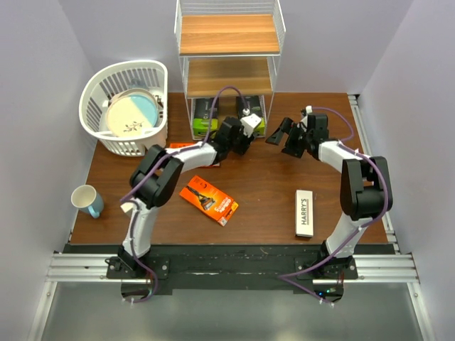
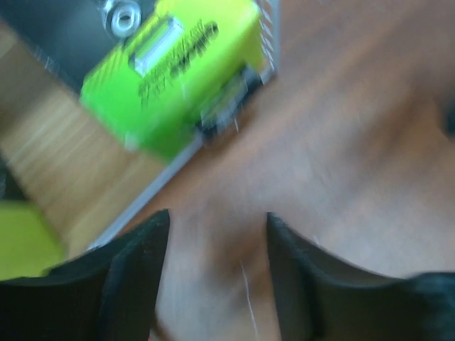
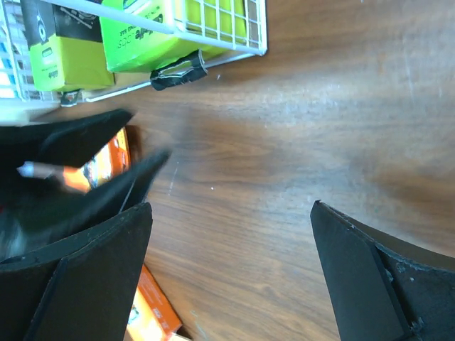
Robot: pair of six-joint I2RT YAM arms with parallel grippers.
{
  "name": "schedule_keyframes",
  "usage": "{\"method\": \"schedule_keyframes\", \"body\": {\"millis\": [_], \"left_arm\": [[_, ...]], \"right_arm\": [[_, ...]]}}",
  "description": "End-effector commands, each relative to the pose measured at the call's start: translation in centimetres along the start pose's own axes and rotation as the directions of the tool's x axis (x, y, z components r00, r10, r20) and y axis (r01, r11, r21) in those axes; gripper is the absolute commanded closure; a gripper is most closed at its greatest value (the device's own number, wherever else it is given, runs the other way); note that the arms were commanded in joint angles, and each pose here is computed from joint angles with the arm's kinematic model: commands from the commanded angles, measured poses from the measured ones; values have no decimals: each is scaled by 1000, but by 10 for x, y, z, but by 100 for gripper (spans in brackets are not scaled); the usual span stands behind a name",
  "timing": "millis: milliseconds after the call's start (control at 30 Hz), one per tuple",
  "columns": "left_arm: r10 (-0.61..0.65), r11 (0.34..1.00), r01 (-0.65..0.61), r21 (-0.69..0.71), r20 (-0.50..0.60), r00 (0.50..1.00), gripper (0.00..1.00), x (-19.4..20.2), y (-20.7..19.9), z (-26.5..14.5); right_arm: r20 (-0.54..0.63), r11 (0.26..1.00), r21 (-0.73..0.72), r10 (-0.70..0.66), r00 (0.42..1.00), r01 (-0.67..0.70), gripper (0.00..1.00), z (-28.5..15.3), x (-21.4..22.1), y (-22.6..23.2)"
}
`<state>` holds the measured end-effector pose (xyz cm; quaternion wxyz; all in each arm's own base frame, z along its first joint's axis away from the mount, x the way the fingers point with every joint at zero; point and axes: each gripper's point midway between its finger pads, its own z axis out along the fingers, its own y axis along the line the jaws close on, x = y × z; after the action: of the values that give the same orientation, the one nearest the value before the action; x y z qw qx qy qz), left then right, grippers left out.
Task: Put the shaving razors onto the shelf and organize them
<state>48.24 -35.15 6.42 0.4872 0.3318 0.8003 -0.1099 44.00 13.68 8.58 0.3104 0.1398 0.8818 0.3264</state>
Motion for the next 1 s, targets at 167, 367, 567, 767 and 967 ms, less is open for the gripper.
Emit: {"method": "schedule_keyframes", "body": {"millis": [167, 367, 567, 767, 967], "left_arm": [[-58, 998, 55, 40, 85, 995, 20, -44, -16, -131], [-261, 959, 266, 100, -62, 963, 20, 26, -35, -201], [-565, 789, 604, 111, -254, 785, 31, 118, -54, -242], [-667, 708, 706, 27, -301, 681, 36, 158, -50, -250], [-700, 680, 732, -33, -327, 635, 39, 177, -51, -244]], "right_arm": [[-76, 969, 21, -246, 966, 248, 1, -35, -4, 10], [-195, 927, -133, -370, 908, 349, 1, -43, 52, 33], [-316, 868, -300, -482, 817, 396, 5, -31, 130, 71], [-411, 850, -376, -509, 756, 369, 14, -25, 195, 80], [-522, 874, -362, -479, 706, 324, 20, -16, 232, 66]]}}
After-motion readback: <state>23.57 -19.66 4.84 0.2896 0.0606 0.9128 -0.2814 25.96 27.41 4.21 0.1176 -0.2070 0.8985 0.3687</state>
